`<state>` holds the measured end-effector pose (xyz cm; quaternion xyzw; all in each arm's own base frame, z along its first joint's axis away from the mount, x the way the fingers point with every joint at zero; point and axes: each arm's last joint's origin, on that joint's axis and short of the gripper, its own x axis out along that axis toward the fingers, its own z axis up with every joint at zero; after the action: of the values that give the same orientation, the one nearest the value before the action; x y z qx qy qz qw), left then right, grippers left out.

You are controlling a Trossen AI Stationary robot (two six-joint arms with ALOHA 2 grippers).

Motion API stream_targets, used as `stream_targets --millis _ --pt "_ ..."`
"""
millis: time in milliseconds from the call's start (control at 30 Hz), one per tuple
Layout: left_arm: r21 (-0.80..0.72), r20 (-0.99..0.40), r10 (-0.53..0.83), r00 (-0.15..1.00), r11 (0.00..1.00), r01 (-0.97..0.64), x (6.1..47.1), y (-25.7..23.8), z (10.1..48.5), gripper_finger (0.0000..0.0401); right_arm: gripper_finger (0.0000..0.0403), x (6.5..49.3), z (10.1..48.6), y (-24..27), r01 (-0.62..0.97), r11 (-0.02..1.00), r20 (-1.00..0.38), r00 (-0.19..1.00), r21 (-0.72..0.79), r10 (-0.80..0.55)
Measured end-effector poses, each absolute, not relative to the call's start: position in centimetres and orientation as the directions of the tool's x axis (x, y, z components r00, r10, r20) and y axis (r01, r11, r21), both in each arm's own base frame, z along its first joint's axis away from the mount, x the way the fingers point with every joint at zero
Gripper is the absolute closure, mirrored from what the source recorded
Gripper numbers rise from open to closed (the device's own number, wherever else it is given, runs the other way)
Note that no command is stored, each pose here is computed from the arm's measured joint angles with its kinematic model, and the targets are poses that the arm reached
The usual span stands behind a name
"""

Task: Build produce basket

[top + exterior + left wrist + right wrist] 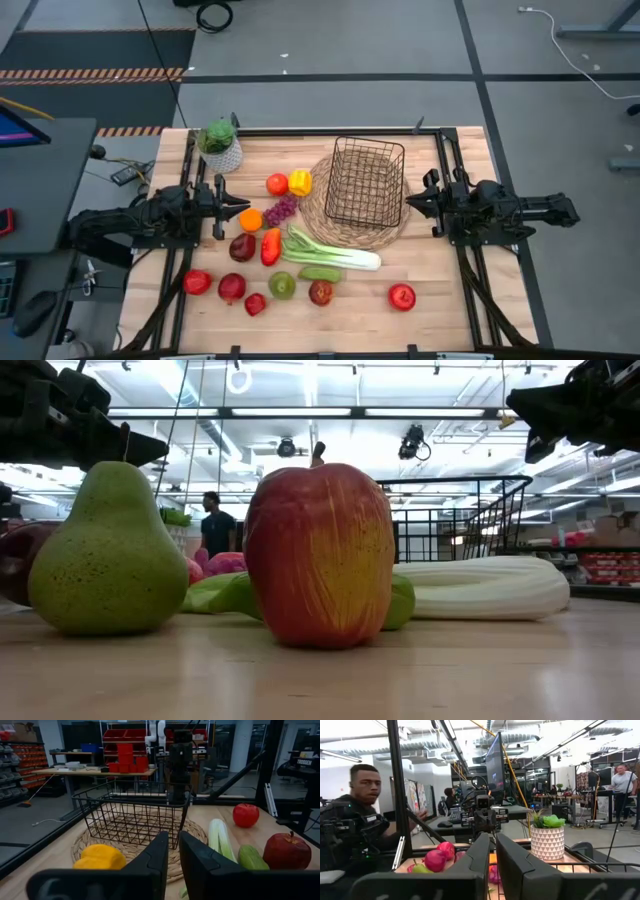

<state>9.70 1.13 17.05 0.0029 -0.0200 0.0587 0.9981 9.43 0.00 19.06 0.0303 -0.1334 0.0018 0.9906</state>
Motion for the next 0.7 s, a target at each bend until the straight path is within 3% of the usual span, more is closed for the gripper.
stream_targets --millis 700 --pt "0.004 0.040 0.117 0.992 0.993 -0.118 9.71 1.13 17.04 0.0344 0.0364 9.43 19.06 0.00 -0.012 0.998 0.264 0.964 0.060 -0.005"
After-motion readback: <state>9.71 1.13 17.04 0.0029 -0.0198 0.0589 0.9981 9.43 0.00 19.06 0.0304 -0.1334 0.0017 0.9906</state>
